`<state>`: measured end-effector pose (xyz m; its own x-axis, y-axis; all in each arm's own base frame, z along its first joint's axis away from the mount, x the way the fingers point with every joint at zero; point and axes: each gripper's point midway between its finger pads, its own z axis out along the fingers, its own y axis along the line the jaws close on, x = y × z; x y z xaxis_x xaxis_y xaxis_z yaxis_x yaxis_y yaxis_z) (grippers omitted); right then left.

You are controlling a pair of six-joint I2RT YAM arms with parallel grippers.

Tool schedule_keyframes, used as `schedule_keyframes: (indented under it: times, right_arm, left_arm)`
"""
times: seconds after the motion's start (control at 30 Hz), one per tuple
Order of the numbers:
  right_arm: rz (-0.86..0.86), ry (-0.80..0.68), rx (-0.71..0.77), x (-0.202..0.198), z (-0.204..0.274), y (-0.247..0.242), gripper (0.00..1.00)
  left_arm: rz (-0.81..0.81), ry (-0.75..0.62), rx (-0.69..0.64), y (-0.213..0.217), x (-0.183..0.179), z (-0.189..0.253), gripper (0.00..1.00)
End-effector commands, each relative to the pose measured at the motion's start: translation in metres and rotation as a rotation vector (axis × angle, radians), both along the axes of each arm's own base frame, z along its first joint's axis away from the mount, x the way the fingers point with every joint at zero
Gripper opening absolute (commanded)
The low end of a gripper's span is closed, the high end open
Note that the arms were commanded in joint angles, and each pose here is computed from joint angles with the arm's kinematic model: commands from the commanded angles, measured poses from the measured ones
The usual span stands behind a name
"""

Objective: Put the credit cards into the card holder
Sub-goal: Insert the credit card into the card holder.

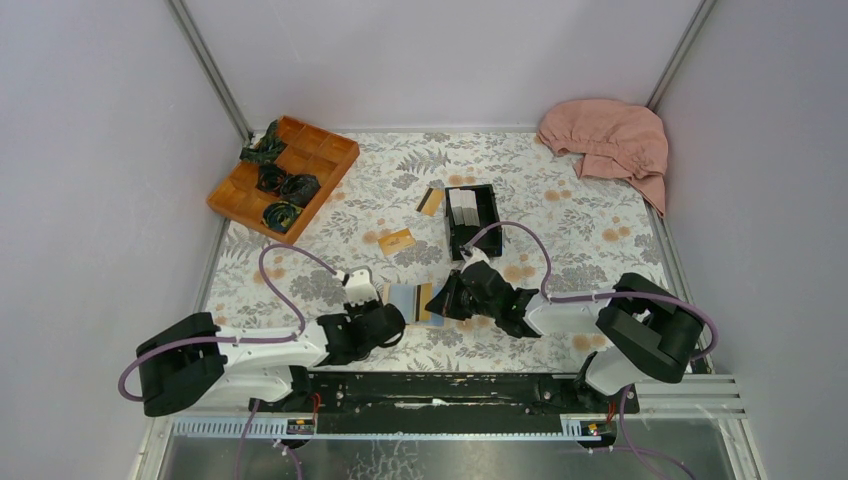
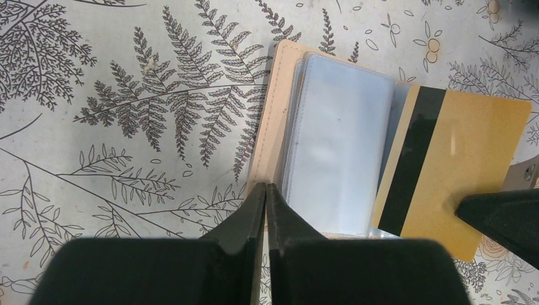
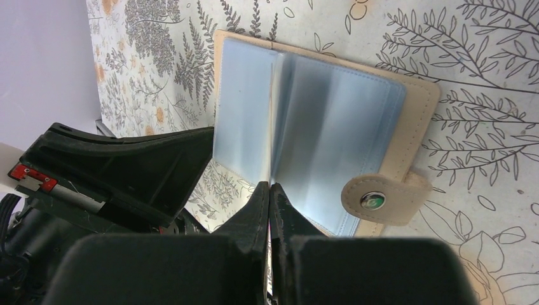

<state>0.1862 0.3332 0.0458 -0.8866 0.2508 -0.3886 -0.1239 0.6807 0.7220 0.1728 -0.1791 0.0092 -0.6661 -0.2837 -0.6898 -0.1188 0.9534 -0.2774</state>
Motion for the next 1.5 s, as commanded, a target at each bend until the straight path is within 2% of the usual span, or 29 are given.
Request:
schedule_keyframes:
  times: [0.0, 0.73, 1.47]
  right_arm:
    - [0.009, -0.011, 0.053, -0.001, 0.007, 0.009, 0.00]
    - [-0.009, -0.035, 0.054, 0.000, 0.019, 0.002, 0.00]
    - [-0.023, 0.000, 0.056, 0.000, 0.002, 0.005, 0.00]
  left_arm:
    - [-0.031, 0.077, -0.005, -0.005, -0.015, -0.015, 0.07]
    - [-0.033, 0.082, 0.006, -0.005, -0.018, -0.019, 0.07]
    - [-0.041, 0.078, 0.004, -0.008, -0.019, -0.018, 0.07]
